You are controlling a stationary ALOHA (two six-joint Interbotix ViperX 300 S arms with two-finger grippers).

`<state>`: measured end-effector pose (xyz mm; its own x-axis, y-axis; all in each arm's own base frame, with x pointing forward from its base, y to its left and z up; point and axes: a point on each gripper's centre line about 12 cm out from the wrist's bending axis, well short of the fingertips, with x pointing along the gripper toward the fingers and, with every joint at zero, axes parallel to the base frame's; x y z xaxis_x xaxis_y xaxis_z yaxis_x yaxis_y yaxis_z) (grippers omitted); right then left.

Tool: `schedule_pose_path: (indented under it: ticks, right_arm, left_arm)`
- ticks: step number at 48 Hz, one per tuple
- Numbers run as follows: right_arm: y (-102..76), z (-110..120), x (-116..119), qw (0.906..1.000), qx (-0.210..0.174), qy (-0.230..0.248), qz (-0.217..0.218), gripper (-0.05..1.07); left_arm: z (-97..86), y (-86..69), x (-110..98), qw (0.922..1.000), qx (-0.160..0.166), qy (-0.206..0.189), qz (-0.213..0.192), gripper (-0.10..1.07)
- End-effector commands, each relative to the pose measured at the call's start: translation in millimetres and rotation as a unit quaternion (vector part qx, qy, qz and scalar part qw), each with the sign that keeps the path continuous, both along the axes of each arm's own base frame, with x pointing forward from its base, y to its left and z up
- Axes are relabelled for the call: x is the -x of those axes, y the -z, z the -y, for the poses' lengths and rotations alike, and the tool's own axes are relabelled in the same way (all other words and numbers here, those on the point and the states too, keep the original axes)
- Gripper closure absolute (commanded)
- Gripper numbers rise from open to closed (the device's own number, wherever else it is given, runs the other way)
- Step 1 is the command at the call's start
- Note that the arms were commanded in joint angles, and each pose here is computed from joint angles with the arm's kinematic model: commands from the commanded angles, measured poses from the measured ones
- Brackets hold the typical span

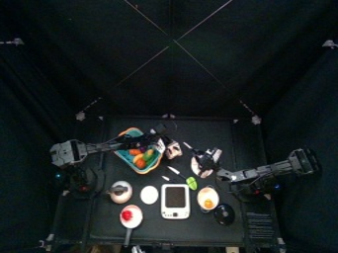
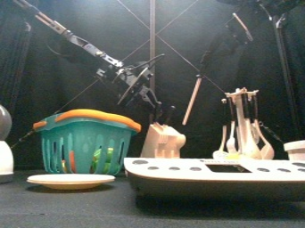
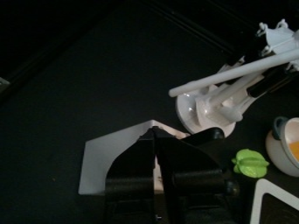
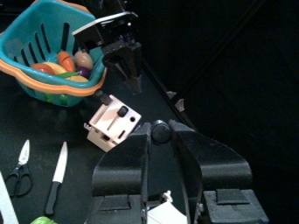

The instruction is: Drop sharpener onto table

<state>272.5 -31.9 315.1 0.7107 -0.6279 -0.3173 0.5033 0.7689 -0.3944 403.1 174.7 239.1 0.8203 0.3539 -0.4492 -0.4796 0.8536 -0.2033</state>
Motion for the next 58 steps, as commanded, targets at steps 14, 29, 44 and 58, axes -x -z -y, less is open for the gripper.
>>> schedule_pose_path:
  ticks: [14, 29, 44, 58]
  right_arm:
    - [-11.1, -19.7, 13.0, 0.9982, -0.032, -0.044, 0.028, 0.57]
    - [6.5, -43.3, 32.9, 0.9843, -0.125, -0.121, 0.032, 0.57]
    - [24.0, -60.9, 27.2, 0.9649, -0.17, -0.197, 0.032, 0.57]
    - [45.3, -37.4, -4.2, 0.9542, -0.203, -0.216, 0.04, 0.56]
  left_arm:
    - [17.1, -23.5, 11.8, 0.9979, -0.045, 0.006, 0.046, 0.62]
    - [76.7, -20.7, 30.3, 0.9842, -0.134, 0.113, 0.025, 0.61]
    - [102.3, -10.0, 58.7, 0.9799, -0.144, 0.131, 0.043, 0.61]
    - [102.5, -7.6, 65.1, 0.9793, -0.149, 0.126, 0.053, 0.61]
